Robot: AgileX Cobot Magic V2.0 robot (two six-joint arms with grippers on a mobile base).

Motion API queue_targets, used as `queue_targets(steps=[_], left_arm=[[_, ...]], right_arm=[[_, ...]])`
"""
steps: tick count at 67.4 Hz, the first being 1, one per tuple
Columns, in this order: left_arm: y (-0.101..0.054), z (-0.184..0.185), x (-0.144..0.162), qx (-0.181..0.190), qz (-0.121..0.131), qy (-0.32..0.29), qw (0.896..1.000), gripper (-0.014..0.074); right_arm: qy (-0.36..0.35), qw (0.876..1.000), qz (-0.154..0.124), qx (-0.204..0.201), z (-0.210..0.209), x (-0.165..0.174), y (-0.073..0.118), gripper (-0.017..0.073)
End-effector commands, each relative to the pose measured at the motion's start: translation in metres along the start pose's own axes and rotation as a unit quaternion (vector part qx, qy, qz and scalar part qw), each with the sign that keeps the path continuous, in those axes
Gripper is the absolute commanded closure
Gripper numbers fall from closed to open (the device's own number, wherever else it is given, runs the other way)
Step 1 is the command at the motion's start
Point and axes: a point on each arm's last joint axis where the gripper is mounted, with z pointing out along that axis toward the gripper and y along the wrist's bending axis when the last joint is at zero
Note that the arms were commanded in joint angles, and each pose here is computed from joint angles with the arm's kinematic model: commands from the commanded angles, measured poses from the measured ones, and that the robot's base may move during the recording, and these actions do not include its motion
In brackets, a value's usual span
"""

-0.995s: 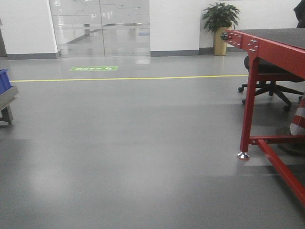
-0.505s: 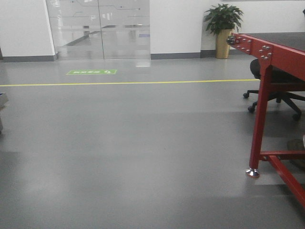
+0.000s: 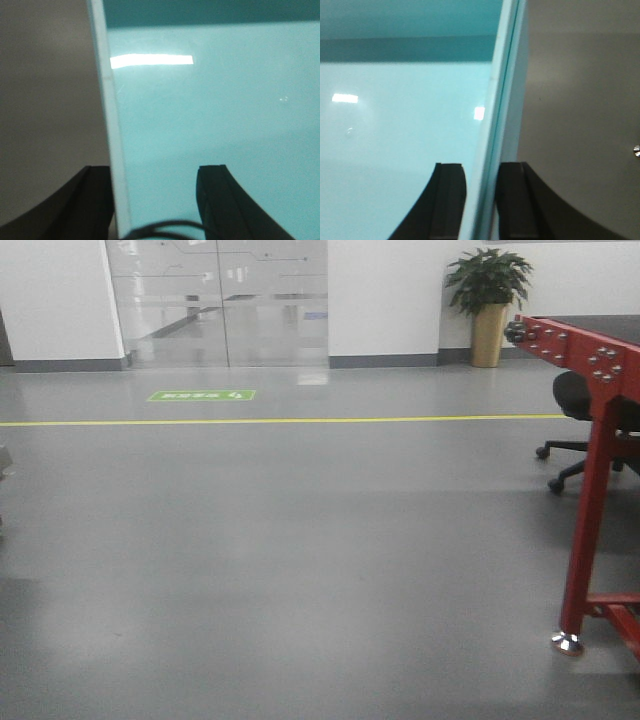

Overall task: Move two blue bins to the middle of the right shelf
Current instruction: 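Drive past the red table keeping the light-blue bin gripped, then turn toward the steel rack of blue bins holding the bin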

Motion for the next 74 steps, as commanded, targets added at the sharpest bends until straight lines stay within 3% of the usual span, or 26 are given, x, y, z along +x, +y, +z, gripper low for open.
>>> queue_targets(steps=[1,74], left_arm=[[-0.0222,-0.0209,-0.0041,0.083,0.005,-0.035,0.996,0.0704],[-0.0222,-0.0209,-0.0041,0.083,0.005,-0.035,0.996,0.0704]], right_arm=[[-0.061,0.998,0.009,-0.022,-0.0040,-0.0120,0.0049,0.0721],[-0.061,0.998,0.009,-0.022,-0.0040,-0.0120,0.0049,0.0721]])
